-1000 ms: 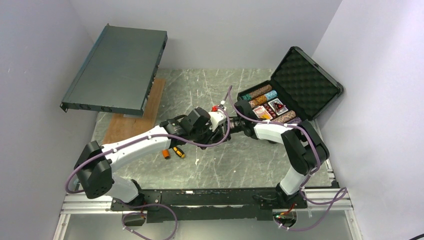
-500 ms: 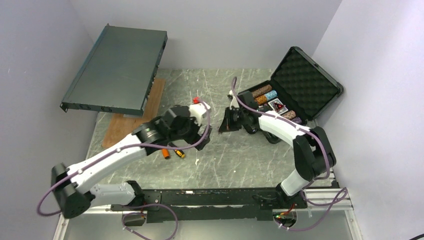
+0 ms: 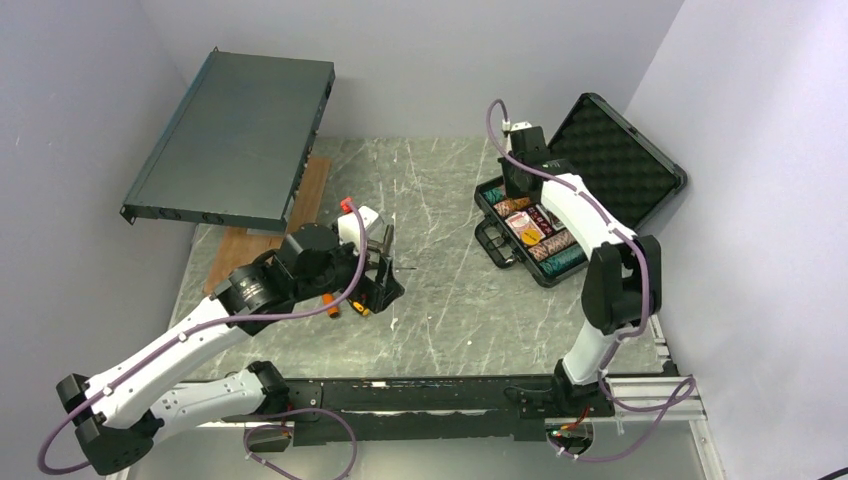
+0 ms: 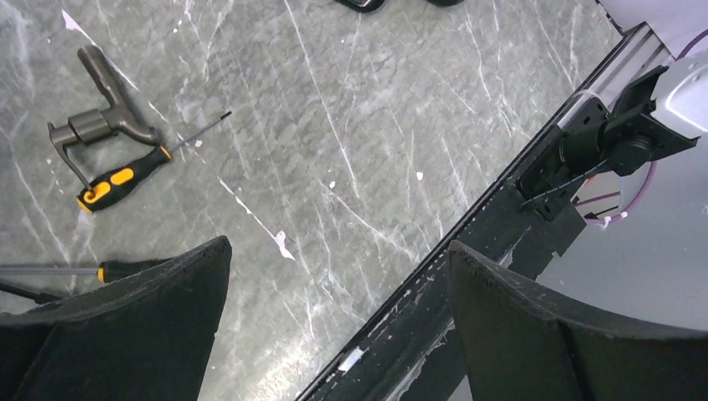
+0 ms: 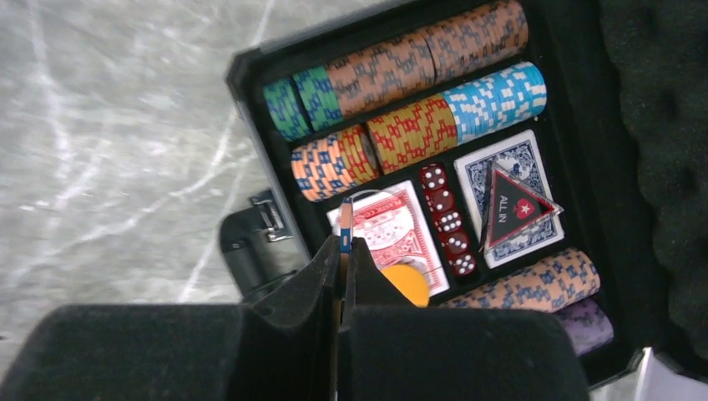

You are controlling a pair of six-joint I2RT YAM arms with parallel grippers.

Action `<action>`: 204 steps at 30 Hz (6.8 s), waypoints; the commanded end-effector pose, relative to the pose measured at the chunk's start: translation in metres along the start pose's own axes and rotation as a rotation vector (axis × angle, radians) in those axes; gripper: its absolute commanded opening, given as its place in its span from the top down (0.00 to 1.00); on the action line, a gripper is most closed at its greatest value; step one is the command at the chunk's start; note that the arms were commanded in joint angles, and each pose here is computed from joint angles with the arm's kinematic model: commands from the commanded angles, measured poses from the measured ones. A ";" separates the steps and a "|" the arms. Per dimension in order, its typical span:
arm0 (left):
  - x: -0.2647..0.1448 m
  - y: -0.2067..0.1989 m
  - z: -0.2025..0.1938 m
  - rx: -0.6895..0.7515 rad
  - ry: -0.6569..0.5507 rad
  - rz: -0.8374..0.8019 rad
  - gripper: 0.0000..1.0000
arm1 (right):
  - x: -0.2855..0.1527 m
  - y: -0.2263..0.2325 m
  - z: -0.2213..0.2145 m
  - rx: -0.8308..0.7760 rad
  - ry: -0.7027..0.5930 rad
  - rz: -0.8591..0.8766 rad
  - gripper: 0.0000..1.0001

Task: Pack up texas hold em set

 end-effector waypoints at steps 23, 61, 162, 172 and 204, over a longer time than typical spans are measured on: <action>0.004 -0.003 0.003 -0.039 0.052 -0.014 0.01 | 0.070 0.009 -0.025 -0.292 0.172 0.182 1.00; 0.007 -0.006 0.008 -0.023 0.060 -0.032 0.01 | 0.060 0.009 -0.001 -0.235 0.083 0.095 0.75; -0.049 -0.025 -0.007 -0.158 -0.027 -0.150 0.01 | -0.082 -0.091 0.025 -0.169 -0.044 -0.597 0.89; -0.039 -0.023 -0.016 -0.184 -0.005 -0.132 0.01 | -0.102 -0.057 -0.035 -0.088 0.066 -0.307 0.67; 0.193 -0.040 0.017 -0.461 0.214 -0.339 0.22 | -0.010 -0.061 -0.072 0.715 -0.104 0.219 0.86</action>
Point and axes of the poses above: each gripper's point midway between its finger pads, its own x axis out along the fingers, its own y axis along the line the jaws close on, z = x × y, the point moved 5 cm from there along -x, back along the fingers, and after that the axes turned 11 degrees about x, right-handed, at the moved point
